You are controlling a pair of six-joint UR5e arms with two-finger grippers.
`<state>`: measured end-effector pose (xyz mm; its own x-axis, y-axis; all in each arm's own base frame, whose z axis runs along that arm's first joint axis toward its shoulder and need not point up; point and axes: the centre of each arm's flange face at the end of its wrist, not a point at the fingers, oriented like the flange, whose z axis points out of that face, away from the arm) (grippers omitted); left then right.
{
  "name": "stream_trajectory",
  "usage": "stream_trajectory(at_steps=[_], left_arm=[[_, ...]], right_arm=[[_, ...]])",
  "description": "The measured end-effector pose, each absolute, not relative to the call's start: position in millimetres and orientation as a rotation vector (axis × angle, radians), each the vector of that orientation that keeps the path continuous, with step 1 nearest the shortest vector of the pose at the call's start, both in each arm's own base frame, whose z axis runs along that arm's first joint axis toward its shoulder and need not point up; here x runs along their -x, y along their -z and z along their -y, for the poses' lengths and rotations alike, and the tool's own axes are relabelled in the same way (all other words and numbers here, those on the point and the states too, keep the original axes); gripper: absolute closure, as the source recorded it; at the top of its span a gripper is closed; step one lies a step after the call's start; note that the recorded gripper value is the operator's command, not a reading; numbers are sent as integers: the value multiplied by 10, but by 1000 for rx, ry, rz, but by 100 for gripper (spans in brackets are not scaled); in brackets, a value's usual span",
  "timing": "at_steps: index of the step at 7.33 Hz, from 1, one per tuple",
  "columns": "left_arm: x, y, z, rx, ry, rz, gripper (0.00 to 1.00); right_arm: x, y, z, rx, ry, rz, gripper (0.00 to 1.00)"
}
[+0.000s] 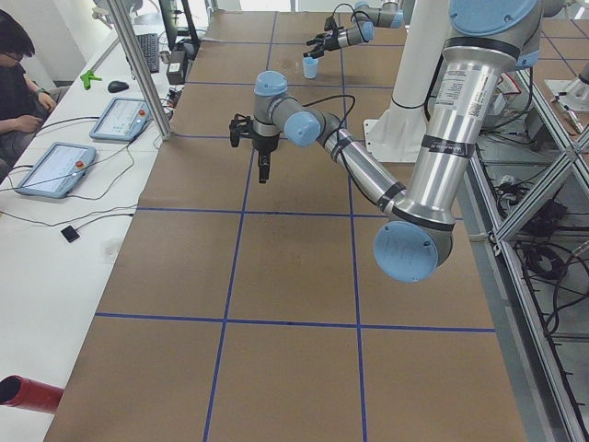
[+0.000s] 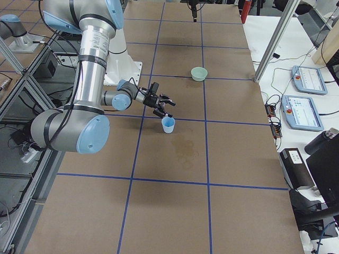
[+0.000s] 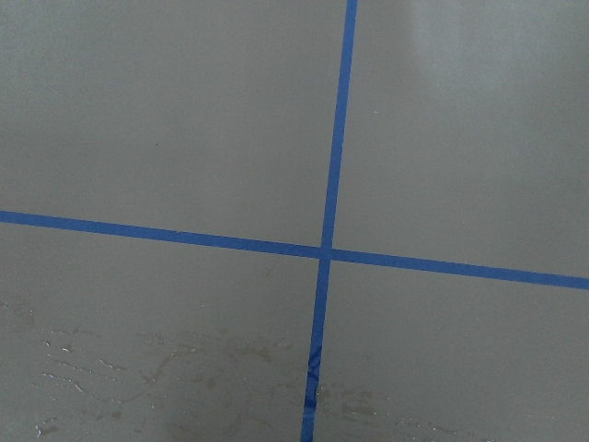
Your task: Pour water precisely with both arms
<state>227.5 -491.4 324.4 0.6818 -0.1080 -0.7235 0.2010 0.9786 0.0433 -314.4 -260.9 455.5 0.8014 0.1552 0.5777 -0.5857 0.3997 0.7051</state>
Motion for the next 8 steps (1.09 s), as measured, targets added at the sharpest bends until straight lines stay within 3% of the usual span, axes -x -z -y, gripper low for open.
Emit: stream_trajectory(at_steps=[3, 6, 8], left_arm=[[-2394, -3076, 5013, -134, 172, -822, 0], [-3415, -1997, 5270, -78, 273, -963, 0], [-4242, -1603, 5512, -20, 298, -998, 0]], right_arm=[[2747, -3949, 3136, -970, -404, 404, 1], [2247, -3643, 3623, -860, -338, 412, 1], [1947, -3610, 3985, -762, -280, 445, 1]])
